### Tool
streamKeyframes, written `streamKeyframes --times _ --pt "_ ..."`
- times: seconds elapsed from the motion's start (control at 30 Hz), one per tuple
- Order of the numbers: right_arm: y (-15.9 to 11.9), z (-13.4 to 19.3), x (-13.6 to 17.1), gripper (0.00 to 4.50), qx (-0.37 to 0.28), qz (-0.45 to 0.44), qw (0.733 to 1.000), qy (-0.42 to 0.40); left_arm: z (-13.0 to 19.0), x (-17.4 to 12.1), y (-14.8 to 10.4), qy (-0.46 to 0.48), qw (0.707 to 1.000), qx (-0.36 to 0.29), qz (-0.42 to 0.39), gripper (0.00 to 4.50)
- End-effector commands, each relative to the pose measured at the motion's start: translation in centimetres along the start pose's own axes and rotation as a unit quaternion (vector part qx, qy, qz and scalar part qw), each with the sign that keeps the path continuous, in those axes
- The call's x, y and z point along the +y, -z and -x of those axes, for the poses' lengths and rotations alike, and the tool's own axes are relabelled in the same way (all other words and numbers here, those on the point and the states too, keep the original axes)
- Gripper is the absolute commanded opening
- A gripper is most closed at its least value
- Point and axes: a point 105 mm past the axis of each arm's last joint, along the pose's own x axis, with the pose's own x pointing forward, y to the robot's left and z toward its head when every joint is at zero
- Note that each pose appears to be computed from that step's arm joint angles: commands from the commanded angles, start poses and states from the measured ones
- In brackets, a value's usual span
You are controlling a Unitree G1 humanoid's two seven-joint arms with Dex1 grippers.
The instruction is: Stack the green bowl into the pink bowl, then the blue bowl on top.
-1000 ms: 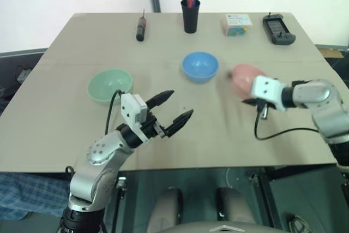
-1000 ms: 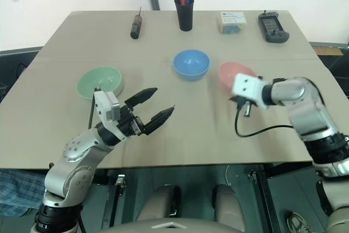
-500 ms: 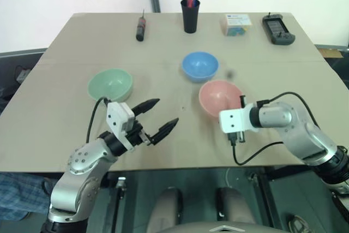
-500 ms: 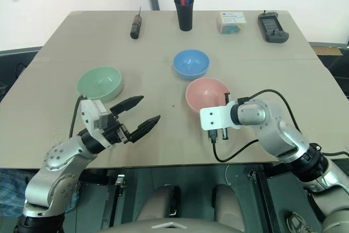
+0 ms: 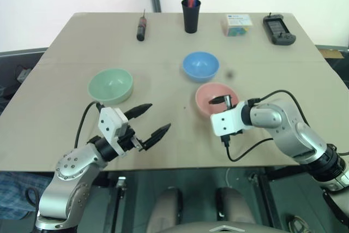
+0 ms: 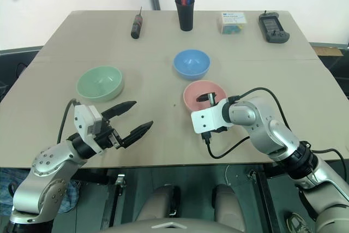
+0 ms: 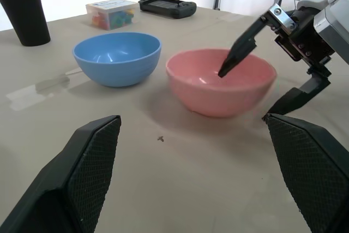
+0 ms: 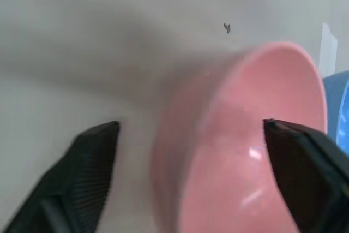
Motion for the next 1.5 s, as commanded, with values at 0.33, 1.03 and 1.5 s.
streamKeyframes --times 0.33,1.03,1.5 --pt "-1.9 6.7 -2.2 4.38 -0.130 -0.230 0.964 -0.038 -0.4 -0.1 -1.1 0.006 1.000 -0.021 -0.016 4.50" --pt "-1.1 13.6 -5.1 4.38 -0.305 -0.356 0.882 0.049 -0.3 6.5 -1.3 -0.141 0.978 0.042 -0.148 4.50" --pt "-0.7 13.6 -5.4 4.38 -0.295 -0.346 0.888 0.064 1.4 11.4 1.2 -0.209 0.949 0.147 -0.183 4.50"
